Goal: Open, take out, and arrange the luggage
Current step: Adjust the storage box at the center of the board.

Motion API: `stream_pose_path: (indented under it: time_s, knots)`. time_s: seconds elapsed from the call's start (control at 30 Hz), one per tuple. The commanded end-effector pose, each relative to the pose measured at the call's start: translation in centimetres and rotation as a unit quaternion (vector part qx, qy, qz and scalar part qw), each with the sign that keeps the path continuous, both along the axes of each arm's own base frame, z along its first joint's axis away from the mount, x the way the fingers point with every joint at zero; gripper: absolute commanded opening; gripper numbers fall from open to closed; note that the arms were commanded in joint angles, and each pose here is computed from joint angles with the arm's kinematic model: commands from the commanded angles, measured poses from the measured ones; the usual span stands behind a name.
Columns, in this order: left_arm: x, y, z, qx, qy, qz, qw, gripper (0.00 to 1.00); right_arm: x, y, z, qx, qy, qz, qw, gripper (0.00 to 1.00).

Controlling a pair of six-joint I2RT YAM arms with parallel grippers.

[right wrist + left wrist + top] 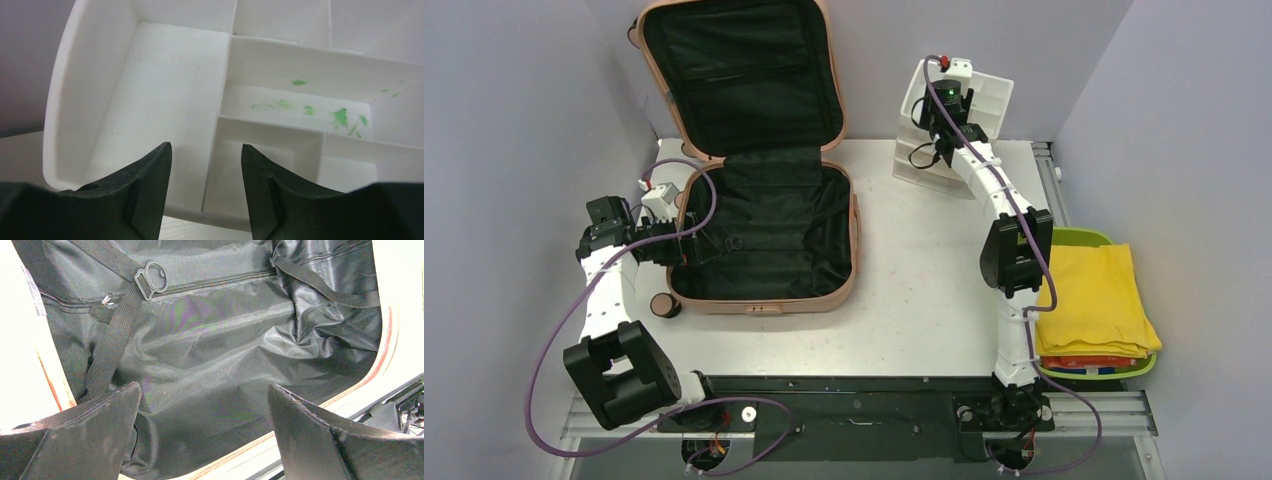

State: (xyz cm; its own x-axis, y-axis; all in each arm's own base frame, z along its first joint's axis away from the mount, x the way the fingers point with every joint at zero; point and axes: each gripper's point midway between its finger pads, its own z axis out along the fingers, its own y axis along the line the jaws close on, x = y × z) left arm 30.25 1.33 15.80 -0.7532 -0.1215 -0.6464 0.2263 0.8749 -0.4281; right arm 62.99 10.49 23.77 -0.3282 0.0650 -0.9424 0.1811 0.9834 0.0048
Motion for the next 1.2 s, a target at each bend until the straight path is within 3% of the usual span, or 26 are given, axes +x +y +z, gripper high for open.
stream_pose_path:
  time_s: [0.0,0.17,0.43,0.5,1.17]
  knots:
    - [0.7,0.1,0.3,0.005,-0.016,-0.004,1.0,0.96,0.3,-0.9,0.7,-0.024,-0.008,-0.018,1.0,0.48]
    - [0.6,0.2,0.3,0.005,-0.015,-0.003,1.0,0.96,0.5,-1.5,0.7,-0.044,-0.012,-0.026,0.999,0.41]
    - [0.5,0.2,0.3,0.009,-0.017,-0.001,1.0,0.96,0.8,-1.9,1.6,-0.043,-0.022,-0.023,0.999,0.04]
    - [0.5,0.2,0.4,0.01,-0.018,-0.001,1.0,0.96,0.5,-2.0,1.8,-0.037,-0.018,-0.019,0.999,0.0]
    - [0.3,-0.1,1.0,0.005,-0.029,-0.005,1.0,0.96,-7.6,-2.6,3.5,-0.003,0.031,0.034,0.999,0.0]
